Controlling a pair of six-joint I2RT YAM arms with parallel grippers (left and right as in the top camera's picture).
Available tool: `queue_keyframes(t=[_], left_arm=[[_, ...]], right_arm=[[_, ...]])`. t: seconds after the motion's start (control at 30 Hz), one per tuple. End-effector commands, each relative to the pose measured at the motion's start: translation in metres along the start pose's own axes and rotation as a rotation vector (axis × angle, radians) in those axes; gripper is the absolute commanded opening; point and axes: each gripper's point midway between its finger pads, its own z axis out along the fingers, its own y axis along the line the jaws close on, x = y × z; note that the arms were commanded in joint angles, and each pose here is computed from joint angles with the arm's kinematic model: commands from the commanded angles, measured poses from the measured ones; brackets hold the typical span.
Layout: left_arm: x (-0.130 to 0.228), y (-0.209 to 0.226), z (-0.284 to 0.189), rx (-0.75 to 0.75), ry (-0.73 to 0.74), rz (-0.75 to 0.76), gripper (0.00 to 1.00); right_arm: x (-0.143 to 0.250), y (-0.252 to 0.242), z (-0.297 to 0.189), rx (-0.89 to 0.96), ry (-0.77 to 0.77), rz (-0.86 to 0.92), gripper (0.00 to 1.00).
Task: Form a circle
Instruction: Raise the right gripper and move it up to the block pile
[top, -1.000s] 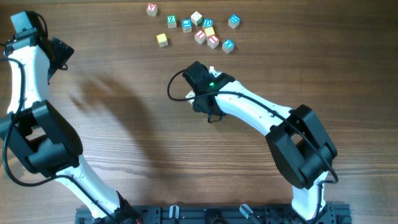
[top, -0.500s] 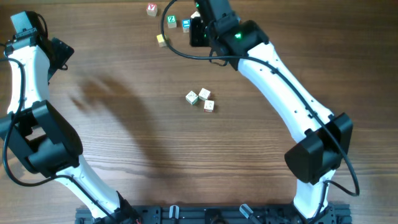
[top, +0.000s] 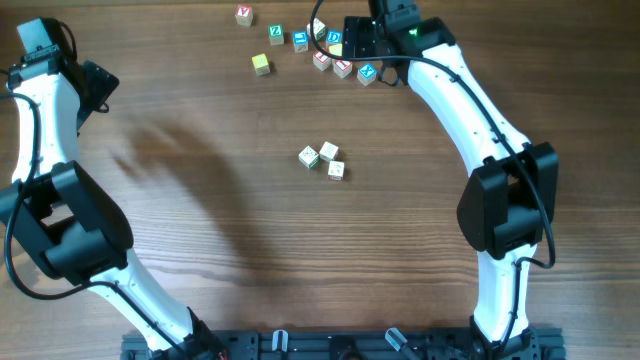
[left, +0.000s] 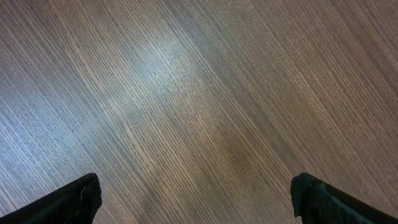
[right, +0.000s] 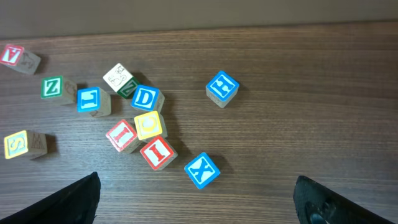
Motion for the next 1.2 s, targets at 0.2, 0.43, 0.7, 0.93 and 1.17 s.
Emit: queue_keyframes(t=[0.2, 0.43, 0.7, 0.93, 1.17], left_arm=[[-0.007, 0.000, -0.007, 0.009, -0.020, 0.000, 1.00], [-0.007, 0.000, -0.007, 0.009, -0.020, 0.000, 1.00], [-0.007, 0.000, -0.007, 0.009, -0.020, 0.000, 1.00], [-0.007, 0.000, -0.007, 0.009, -0.020, 0.000, 1.00], [-0.007, 0.000, -0.007, 0.009, -0.020, 0.000, 1.00]], right_arm=[[-0.005, 0.001, 0.004, -0.006, -0.022, -0.013, 1.00], [-0.006, -0.002, 0.005, -0.001, -0.024, -0.118, 1.00], [-0.007, -0.007, 0.008, -0.055, -0.010, -0.116, 1.00], [0.013, -0.012, 0.040, -0.091, 0.050, -0.154, 1.00], [0.012, -0.008, 0.067, -0.098, 0.008, -0.146, 1.00]])
